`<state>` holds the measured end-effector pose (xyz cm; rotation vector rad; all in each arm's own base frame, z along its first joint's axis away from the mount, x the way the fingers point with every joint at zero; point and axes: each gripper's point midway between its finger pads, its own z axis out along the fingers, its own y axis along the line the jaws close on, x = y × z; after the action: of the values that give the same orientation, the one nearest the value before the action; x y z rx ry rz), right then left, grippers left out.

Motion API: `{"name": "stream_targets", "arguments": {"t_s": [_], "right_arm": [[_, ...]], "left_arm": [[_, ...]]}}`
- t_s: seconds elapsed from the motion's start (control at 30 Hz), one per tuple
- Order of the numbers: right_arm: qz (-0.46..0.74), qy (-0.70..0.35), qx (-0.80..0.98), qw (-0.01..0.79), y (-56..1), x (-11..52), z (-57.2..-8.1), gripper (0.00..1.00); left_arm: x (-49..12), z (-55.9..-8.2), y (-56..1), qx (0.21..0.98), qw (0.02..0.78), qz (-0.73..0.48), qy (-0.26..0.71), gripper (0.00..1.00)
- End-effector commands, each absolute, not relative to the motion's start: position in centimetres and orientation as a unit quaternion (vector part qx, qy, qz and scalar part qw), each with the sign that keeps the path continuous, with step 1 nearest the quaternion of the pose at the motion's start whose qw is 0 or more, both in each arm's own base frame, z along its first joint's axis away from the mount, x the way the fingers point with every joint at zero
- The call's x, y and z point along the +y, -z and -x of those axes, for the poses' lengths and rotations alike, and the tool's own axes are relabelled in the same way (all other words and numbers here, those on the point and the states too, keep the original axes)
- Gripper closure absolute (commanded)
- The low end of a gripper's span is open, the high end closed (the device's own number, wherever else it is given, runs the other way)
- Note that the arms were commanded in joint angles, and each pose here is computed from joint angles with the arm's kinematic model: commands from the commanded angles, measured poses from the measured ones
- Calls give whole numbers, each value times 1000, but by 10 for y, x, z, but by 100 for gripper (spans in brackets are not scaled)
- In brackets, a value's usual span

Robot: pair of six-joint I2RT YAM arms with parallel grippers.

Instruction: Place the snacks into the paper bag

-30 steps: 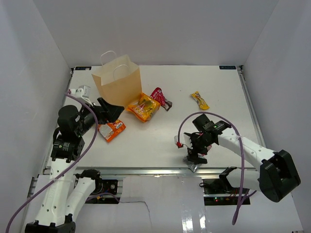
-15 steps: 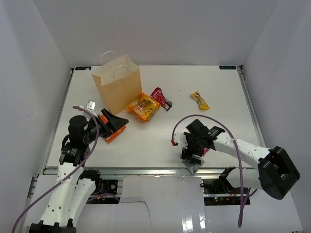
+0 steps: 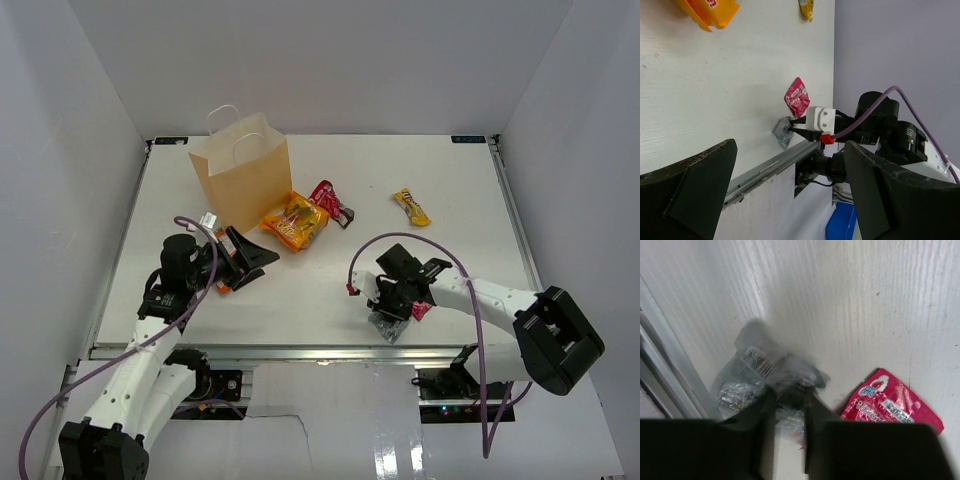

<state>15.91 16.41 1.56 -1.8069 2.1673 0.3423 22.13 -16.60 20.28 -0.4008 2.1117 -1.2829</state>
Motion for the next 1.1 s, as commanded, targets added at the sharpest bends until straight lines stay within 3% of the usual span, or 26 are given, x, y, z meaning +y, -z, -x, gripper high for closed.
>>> {"name": "stream_targets", "arguments": {"t_s": [0.0, 0.27, 0.73, 0.87, 0.9, 0.97, 1.07], "right_arm": [[632, -143, 743, 170, -20, 179, -165, 90], [607, -250, 708, 259, -85, 217, -198, 92], [530, -392, 694, 289, -169, 269, -225, 92], [518, -409, 694, 288, -179, 273, -224, 91], [514, -410, 696, 289, -179, 273, -225, 91], [508, -413, 697, 291, -182, 272, -227, 90], [503, -416, 699, 293, -182, 269, -229, 88]], "left_arm": [[-185, -215, -206, 793, 291, 130, 519, 2], [-252, -205, -180, 821, 219, 74, 522, 2], [-352, -230, -170, 834, 245, -75, 488, 4], [-358, -232, -167, 838, 236, -79, 485, 26], [-358, -232, -165, 840, 233, -78, 484, 38], [-357, -230, -161, 844, 227, -77, 480, 52], [-354, -229, -158, 846, 225, -74, 477, 58]]}}
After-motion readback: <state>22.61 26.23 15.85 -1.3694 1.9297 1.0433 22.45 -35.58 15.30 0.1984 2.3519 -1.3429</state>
